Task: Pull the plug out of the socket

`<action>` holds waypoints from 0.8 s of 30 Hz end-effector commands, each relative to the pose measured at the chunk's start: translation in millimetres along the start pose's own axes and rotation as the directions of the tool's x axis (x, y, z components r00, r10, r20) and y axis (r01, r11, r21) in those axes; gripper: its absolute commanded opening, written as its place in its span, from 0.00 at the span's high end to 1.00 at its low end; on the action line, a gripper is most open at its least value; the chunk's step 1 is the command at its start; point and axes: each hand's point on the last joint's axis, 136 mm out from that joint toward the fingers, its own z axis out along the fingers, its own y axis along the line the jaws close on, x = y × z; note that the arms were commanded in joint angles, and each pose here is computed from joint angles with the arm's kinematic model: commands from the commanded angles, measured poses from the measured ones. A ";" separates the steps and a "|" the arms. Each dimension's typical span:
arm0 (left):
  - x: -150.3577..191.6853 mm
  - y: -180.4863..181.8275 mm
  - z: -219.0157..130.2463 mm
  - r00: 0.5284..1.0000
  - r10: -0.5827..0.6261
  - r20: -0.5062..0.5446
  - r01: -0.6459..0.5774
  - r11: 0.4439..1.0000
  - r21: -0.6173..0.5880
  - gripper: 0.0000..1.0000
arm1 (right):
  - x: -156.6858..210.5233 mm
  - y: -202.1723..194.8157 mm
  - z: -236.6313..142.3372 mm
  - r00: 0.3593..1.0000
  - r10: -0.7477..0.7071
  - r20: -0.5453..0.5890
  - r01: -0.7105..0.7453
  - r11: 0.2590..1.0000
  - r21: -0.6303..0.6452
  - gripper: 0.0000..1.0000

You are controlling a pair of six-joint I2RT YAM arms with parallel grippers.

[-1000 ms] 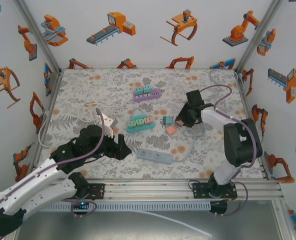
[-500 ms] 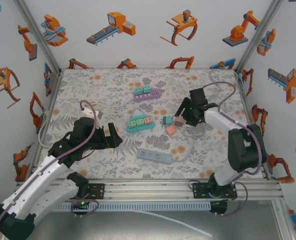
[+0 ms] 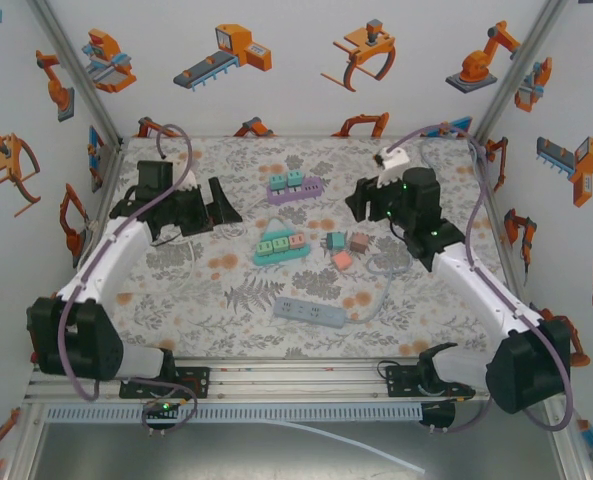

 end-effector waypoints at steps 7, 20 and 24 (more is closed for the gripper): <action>-44.5 -29.9 33.5 0.992 0.122 0.028 -0.123 0.992 0.035 0.03 | 0.6 101.2 0.6 0.671 -0.583 0.459 0.741 0.545 -0.392 0.46; -28.6 -32.5 94.3 0.930 0.362 -0.055 -0.365 0.930 -0.046 0.03 | 65.7 125.7 40.8 0.647 -0.700 0.303 0.685 0.359 -0.634 0.41; -22.2 -14.0 106.4 0.950 0.303 -0.078 -0.311 0.941 -0.131 0.01 | 76.2 129.8 52.9 0.665 -0.680 0.308 0.660 0.343 -0.669 0.43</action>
